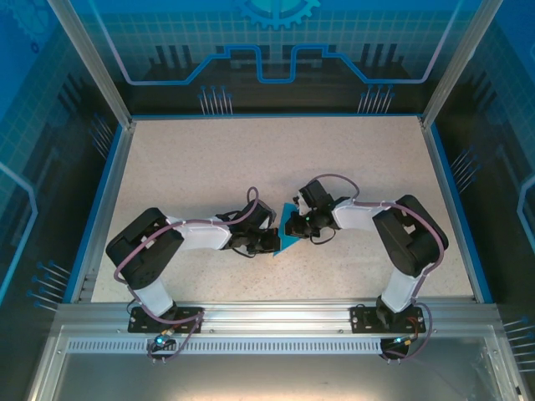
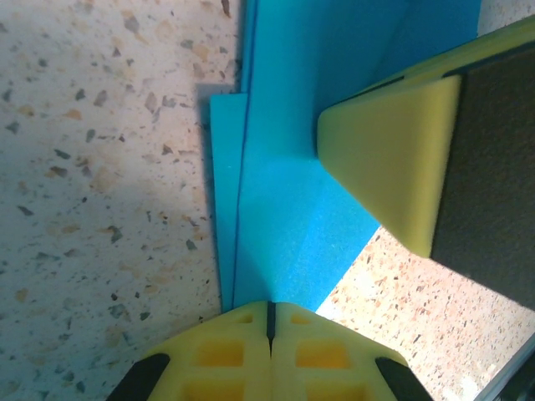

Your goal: Fold a paper plane with a square sheet of paper (pick it up from the middle)

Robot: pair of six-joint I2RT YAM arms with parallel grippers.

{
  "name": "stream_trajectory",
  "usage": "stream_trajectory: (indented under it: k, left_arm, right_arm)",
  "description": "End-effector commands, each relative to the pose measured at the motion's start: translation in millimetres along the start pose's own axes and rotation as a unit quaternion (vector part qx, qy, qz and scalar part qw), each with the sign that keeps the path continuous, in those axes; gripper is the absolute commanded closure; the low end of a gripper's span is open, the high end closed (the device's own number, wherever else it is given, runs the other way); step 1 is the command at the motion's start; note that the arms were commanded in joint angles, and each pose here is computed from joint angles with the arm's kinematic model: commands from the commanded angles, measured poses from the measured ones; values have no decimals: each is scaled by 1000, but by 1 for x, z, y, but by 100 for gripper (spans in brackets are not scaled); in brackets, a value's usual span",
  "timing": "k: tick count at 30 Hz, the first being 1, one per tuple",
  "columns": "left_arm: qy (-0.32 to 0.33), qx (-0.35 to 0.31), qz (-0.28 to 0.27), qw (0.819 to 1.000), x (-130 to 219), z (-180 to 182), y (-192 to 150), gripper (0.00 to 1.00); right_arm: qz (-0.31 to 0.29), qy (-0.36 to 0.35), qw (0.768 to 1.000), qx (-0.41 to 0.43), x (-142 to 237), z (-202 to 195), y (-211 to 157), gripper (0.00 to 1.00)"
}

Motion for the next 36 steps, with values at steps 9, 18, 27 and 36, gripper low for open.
stream_trajectory:
  k: [9,18,27,36]
  left_arm:
    - [81,14,35,996,-4,51,-21,100]
    - [96,14,50,994,-6,64,-30,100]
    - [98,13,55,994,-6,66,-33,100]
    - [97,12,57,994,-6,66,-33,100]
  right_arm:
    - [-15,-21,1000,-5,5,-34,25,95]
    - [-37,-32,998,-25,11,-63,54,94]
    - [-63,-48,995,-59,23,-100,80,95]
    - [-75,-67,992,-77,28,-124,102,95]
Point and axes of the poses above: each hand's point on the last joint's axis, 136 mm out from that joint toward the fingers, its own x axis back along the fingers, its own z axis along the line the jaws close on, y = z × x, the point moved 2 cm from there along x, back along the fingers, and after that the axes turned 13 degrees about x, right-handed, at the moved point
